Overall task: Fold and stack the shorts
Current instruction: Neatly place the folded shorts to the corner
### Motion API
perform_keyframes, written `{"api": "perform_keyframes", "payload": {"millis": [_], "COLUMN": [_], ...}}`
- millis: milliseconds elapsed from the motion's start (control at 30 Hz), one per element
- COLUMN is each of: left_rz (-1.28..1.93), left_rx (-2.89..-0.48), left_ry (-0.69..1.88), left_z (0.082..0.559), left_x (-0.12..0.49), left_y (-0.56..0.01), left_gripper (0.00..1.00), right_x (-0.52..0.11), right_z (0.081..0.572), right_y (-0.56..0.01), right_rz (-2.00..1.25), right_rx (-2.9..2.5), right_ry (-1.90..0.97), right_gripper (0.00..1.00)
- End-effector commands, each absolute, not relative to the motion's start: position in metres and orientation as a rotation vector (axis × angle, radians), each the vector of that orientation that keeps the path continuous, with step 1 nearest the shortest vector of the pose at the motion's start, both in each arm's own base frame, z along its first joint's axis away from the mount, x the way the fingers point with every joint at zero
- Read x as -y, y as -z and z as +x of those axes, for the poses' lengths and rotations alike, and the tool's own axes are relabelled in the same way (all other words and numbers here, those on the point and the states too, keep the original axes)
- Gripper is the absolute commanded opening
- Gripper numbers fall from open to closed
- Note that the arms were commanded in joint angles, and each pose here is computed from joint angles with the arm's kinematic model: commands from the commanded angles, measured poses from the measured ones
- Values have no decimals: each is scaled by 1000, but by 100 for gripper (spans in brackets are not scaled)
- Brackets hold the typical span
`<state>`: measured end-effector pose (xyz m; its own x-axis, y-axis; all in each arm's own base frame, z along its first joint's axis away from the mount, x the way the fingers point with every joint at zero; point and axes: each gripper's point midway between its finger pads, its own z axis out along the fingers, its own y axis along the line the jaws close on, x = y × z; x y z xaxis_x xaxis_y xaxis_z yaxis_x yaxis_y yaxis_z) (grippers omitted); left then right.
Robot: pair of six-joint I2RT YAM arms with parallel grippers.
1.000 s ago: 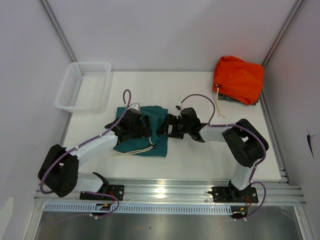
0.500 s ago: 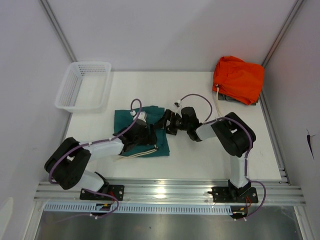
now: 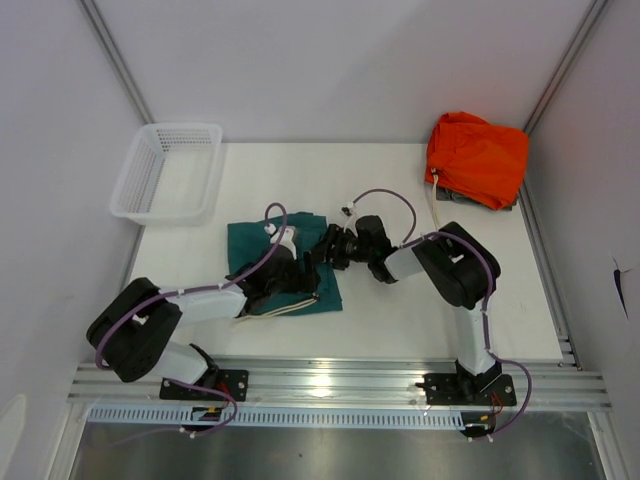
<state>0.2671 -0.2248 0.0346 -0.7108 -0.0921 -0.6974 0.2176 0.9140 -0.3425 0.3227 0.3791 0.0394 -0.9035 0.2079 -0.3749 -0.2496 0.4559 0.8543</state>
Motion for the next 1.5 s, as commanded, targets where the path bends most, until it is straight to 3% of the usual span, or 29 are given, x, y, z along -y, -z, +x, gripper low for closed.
{"api": "perform_keyframes", "payload": {"millis": [0,200,267,367,467,533,900,1200,1467], "left_rz": [156,172,174,177,177,170,175,171,205], "left_rx": [-2263,-2248,-2250,-2247,-2246,-2213,-2149,-2179,-2209], "left_ry": [607,665,681,694,702,725,740,743,769], "left_z": [262,259,257,256,254,255,240,229,223], "left_x": [239,246,247,248,248,249,233,227,231], "left_y": [-44,-47,-46,-48,-54,-71,-144,-135,-130], "left_gripper": [89,89,89,89,89,90,91,91,91], "right_x": [-374,-390,-392,-393,-381,-369,-302,-232,-201], "right_z": [299,297,300,309,327,335,427,480,552], "right_y": [16,22,22,18,15,15,-34,-11,-47], "right_rz": [-51,-101,-107,-114,-111,-112,-283,-250,-330], "right_rx": [-2468,-2452,-2435,-2420,-2423,-2469,-2459,-2577,-2494], "right_ry": [-1323,-1331,-1333,-1310,-1226,-1127,-847,-661,-499], "right_gripper": [61,60,51,25,7,1,0,0,0]}}
